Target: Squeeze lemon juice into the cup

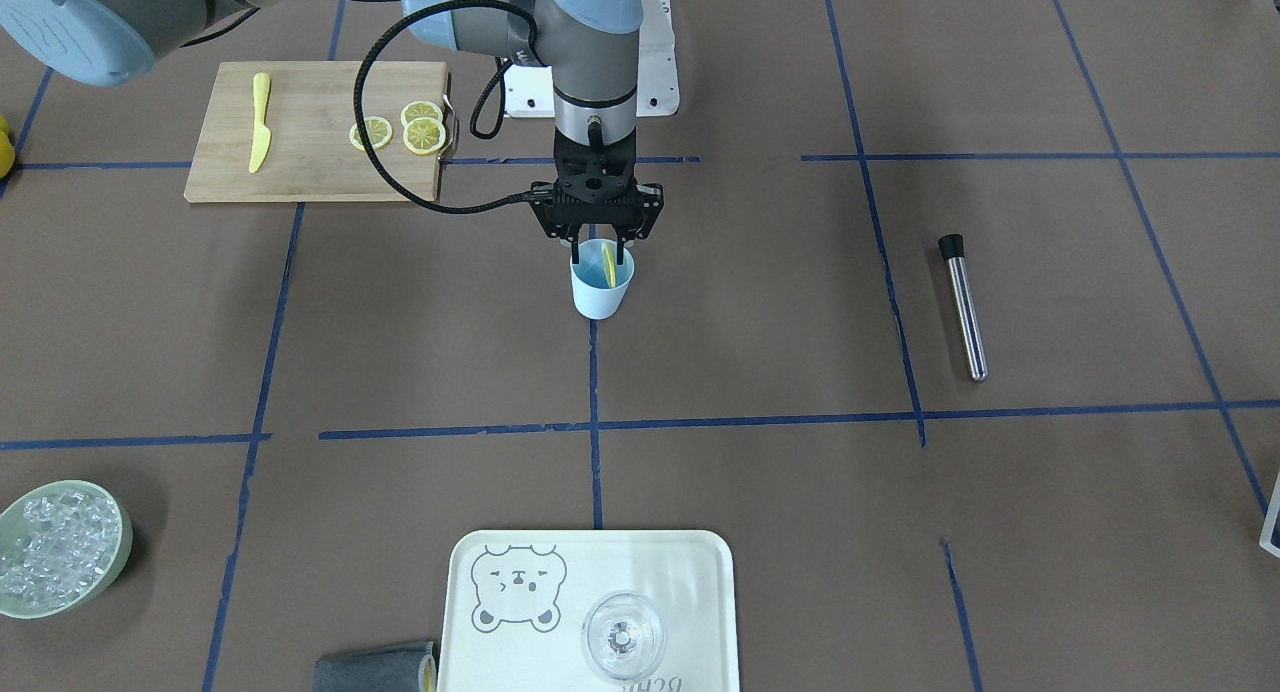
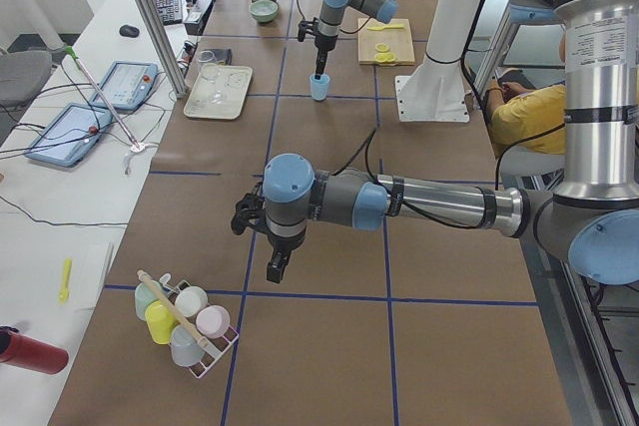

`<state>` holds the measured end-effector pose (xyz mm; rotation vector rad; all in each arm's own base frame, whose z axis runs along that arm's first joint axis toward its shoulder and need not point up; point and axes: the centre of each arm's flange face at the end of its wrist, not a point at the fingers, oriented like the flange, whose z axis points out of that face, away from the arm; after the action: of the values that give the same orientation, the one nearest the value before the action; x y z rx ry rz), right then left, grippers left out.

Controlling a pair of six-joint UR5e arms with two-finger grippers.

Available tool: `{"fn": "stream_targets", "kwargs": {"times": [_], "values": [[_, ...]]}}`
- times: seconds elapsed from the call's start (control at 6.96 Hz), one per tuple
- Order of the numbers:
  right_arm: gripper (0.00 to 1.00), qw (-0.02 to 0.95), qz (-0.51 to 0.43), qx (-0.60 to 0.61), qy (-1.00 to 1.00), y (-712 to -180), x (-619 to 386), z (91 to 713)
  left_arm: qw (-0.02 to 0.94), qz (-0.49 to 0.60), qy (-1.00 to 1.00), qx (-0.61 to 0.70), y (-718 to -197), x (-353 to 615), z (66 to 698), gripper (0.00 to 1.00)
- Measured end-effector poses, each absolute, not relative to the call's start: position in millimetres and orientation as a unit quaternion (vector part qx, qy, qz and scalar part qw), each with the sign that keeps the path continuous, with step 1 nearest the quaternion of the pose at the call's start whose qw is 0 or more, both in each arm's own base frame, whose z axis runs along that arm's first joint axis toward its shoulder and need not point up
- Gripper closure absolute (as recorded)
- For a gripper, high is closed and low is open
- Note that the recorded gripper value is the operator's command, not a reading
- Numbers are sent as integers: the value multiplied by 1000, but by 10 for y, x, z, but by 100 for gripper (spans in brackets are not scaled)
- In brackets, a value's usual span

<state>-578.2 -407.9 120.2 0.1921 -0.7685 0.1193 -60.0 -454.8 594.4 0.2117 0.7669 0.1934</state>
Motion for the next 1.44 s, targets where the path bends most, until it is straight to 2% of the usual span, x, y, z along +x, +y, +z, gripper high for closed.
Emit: {"fn": "stream_targets", "kwargs": {"times": [0.29,0.86,1.15,1.44], "values": [[0,919,44,92,-382,-4102,-5577,1261,918,93,372,103,-4554,-601,5945,0],[0,920,-50,108,-374,-4702,-4131,2088,923,100,351,124,-4666,-621,5769,0],[0,924,-100,106,-354,-5055,-3166,2834,913,125,339,191,-4750,-631,5511,0],[0,942,-118,81,-303,-5114,-1936,4063,877,167,319,319,-4804,-637,5207,0]]}}
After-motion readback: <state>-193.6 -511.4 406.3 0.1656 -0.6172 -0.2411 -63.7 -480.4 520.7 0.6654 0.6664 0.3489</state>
